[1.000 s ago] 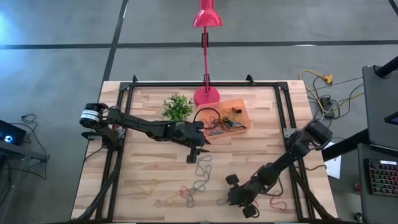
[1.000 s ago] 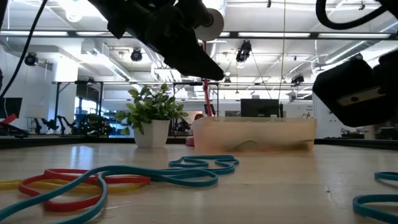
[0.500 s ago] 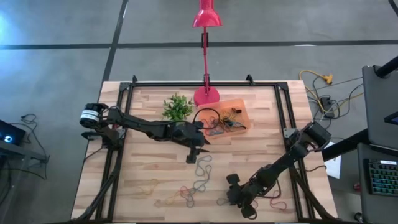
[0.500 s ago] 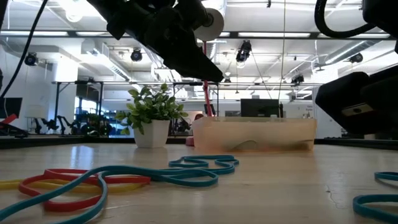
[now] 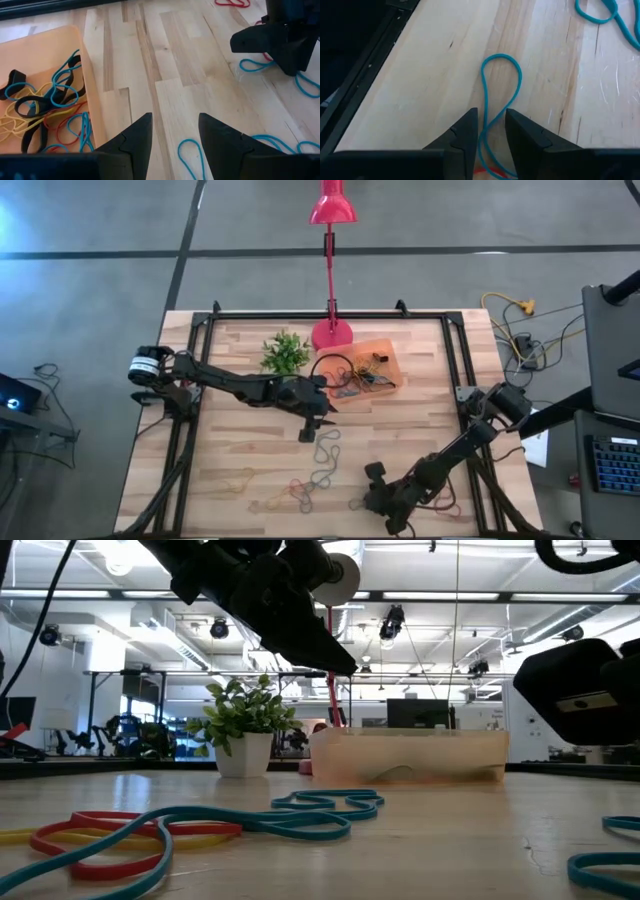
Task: Pick and place rubber bands into bin
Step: Put the blue rubberband into the orange container
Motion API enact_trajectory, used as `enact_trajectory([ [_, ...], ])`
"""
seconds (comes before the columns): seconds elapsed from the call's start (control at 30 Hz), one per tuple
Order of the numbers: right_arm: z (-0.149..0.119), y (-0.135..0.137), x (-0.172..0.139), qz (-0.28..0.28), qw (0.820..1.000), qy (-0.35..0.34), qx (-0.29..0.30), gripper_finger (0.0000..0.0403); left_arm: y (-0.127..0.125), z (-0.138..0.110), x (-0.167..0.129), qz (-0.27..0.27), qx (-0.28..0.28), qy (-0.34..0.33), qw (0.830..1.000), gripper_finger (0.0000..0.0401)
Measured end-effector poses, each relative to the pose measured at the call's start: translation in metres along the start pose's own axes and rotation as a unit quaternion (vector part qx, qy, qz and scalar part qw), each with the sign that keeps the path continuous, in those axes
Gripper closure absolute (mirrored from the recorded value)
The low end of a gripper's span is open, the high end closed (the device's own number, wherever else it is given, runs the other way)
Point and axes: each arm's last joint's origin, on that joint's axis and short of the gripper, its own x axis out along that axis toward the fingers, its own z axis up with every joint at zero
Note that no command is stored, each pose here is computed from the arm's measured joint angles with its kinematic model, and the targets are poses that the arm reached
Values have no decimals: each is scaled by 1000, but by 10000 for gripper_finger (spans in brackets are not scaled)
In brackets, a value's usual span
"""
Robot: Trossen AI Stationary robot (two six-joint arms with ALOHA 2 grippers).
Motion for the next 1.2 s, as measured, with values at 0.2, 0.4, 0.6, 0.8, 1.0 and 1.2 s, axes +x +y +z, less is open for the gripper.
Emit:
enact_trajectory([
  [0.2,-2,3,-1,-3,1000,1,5,322,0,0,0,0,0,0,1000,256],
  [0.4,-3,2,-1,-8,1000,8,20,340,0,0,0,0,0,0,1000,256],
  [0.6,-3,3,-1,-8,1000,9,18,390,0,0,0,0,0,0,1000,256],
  [0.8,-1,2,-4,-13,1000,0,19,394,0,0,0,0,0,-1,1000,256],
  [1.0,8,-1,-20,-51,999,-9,-4,395,0,0,0,0,0,-1,1000,256],
  [1.2,20,-5,-38,-105,994,-9,-19,395,0,0,0,-1,0,1,1000,256],
])
